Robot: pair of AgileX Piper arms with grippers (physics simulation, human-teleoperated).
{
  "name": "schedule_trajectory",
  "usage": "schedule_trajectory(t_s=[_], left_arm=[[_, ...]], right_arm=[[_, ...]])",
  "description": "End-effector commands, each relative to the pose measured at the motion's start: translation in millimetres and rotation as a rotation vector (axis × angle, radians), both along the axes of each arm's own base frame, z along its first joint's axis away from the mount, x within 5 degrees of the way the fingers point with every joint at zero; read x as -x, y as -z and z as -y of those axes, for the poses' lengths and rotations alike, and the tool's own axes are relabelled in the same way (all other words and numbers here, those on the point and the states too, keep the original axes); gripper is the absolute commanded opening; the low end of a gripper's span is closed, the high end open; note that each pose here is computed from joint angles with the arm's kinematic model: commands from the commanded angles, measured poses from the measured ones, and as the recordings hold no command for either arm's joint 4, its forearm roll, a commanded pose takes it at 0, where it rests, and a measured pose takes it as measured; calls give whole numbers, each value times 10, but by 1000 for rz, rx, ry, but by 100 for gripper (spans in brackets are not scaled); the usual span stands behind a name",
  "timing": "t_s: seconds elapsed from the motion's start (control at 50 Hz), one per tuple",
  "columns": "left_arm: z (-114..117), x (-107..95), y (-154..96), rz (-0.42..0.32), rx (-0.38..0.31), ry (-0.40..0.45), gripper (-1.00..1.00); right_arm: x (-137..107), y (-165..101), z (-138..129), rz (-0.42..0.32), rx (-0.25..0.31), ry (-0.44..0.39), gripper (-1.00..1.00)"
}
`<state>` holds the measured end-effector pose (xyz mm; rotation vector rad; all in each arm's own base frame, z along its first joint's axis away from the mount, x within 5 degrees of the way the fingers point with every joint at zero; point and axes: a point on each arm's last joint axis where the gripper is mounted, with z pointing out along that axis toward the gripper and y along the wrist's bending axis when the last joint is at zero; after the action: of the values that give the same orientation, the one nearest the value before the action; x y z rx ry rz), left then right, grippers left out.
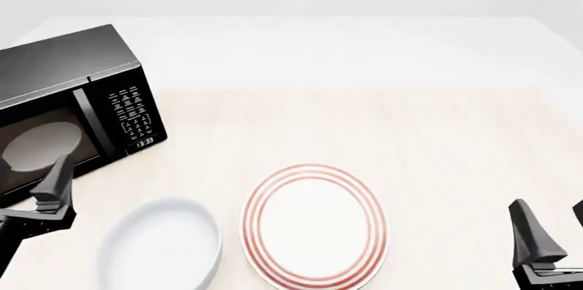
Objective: Open the microwave.
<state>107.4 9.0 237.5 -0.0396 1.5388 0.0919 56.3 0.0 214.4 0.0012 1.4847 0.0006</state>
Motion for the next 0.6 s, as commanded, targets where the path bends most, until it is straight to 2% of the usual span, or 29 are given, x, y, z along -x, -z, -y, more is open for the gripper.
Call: schedule_trajectory(t_s=[0.02,0.26,0.6], left_arm=[[-67,-314,13,-23,15,-29,100],[-95,-606,13,-42,18,-26,100],[-124,-833,73,-77,2,-28,100]], right_arm=[[0,1,0,0,0,0,100],[0,1,0,0,-1,0,100],[0,1,0,0,0,0,100]])
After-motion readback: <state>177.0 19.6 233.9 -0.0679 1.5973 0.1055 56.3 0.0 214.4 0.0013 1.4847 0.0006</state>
